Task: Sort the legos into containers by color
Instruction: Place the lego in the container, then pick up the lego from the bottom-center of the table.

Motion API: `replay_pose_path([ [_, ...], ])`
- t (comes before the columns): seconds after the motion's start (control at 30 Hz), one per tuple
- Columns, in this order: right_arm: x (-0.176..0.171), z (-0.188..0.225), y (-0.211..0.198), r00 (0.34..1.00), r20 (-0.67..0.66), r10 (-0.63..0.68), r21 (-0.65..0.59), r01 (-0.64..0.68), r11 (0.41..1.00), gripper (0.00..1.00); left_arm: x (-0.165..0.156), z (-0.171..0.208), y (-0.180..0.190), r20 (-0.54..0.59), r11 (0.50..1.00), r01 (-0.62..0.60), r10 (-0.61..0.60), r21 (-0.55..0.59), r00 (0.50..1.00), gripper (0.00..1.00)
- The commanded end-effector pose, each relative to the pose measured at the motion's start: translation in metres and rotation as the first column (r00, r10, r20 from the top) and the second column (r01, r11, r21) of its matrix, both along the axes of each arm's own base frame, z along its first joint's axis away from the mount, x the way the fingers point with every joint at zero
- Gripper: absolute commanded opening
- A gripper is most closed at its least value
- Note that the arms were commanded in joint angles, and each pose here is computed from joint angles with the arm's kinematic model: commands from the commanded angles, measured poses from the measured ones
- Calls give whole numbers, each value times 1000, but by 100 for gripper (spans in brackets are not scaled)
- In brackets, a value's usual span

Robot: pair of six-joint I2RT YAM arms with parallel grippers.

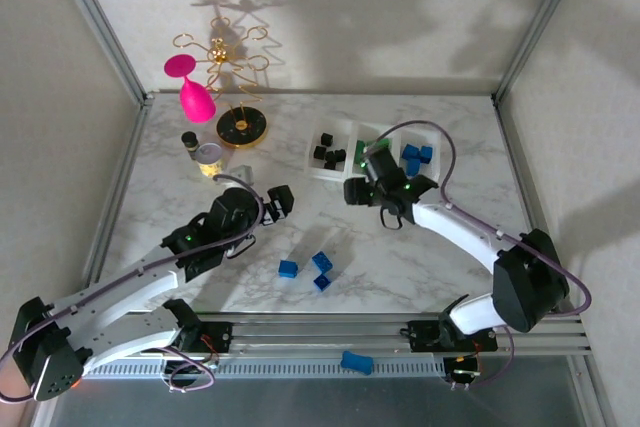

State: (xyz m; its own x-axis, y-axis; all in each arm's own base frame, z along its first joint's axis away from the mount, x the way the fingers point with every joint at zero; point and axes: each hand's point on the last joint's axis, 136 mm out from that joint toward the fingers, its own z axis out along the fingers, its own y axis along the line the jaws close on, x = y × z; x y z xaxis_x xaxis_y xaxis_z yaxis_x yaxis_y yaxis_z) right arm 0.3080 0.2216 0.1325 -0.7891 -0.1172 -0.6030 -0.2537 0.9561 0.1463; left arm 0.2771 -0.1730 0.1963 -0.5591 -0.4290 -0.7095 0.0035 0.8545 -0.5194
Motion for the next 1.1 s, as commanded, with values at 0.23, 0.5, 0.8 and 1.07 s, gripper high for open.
replay_pose_path([
  [0.23,-84,-44,61,971,-139,192,24,-191,981,77,-15,-16,31,-35,994,-112,112,7,993,100],
  [0.5,-122,-78,89,937,-196,289,-16,-298,955,79,-18,-23,40,-46,989,-149,150,16,988,100],
  [0.8,-125,-104,96,927,-223,302,-110,-332,937,70,-18,-23,44,-40,986,-164,165,27,985,100],
  [1.07,-122,-115,91,930,-235,282,-160,-323,933,56,-17,-24,44,-37,986,-164,165,29,986,99],
])
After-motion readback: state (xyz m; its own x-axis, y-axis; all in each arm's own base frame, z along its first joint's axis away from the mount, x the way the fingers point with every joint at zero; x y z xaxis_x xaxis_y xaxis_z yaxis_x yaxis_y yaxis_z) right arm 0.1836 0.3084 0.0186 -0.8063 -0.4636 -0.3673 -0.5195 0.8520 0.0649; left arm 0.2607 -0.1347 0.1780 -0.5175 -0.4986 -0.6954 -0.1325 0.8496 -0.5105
